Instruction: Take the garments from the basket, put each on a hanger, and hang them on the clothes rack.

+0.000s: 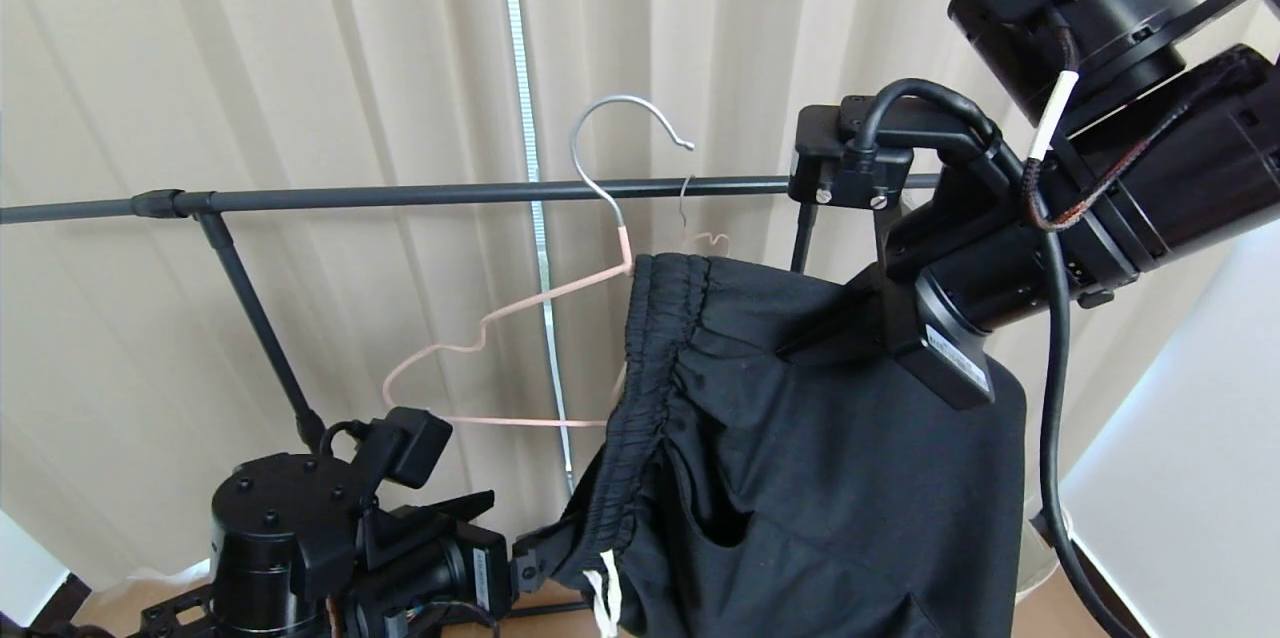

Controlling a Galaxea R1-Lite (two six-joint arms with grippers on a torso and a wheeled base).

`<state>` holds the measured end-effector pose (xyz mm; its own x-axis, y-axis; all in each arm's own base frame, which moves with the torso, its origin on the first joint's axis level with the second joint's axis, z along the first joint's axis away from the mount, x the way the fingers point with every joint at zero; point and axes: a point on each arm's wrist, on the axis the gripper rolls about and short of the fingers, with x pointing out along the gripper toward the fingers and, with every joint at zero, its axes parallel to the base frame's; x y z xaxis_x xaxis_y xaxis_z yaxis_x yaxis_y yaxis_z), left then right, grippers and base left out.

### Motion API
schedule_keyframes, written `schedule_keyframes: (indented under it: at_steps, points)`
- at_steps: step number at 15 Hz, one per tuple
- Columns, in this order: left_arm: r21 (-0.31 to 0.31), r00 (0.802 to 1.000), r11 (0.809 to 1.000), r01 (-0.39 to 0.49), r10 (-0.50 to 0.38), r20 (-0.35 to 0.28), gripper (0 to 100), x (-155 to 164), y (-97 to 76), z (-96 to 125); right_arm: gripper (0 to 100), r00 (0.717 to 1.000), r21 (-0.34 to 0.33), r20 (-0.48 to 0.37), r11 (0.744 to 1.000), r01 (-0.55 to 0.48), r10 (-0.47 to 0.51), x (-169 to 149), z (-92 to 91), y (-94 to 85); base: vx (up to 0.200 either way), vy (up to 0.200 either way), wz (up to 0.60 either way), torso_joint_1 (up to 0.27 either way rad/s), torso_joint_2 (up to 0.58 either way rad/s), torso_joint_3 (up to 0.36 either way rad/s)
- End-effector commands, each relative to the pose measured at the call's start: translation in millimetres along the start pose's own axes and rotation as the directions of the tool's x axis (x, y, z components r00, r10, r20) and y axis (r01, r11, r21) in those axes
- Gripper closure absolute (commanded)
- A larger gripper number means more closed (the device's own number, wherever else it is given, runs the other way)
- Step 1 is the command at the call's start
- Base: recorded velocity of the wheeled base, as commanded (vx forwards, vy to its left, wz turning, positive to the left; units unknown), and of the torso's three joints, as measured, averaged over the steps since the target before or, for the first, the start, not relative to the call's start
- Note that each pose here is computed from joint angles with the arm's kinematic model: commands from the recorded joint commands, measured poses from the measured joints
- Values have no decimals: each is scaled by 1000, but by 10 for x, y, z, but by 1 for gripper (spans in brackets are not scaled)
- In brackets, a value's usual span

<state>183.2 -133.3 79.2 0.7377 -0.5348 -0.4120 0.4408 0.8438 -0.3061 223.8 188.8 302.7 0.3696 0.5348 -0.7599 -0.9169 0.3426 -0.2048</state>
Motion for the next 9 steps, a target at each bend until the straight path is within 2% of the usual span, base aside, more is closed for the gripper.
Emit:
schedule_keyframes:
  at_steps: [1,5,6,9]
  points:
    - [4,1000,1000,1,-1,-22,0,41,-8,-39,100,1000,-9,16,1000,-8,8,-60,-1,43,0,0,0,0,0,0]
    - [7,998,1000,-6,6,-63,0,101,-47,-138,100,998,-15,50,999,-42,43,-110,5,67,0,0,0,0,0,0]
    - [2,999,1000,-29,30,-41,100,108,-48,-125,100,998,-13,52,999,-40,40,-130,-3,70,0,0,0,0,0,0]
    - [-3,999,1000,-24,24,22,100,87,-46,-62,100,999,19,35,1000,-22,22,-176,-107,16,0,0,0,0,0,0]
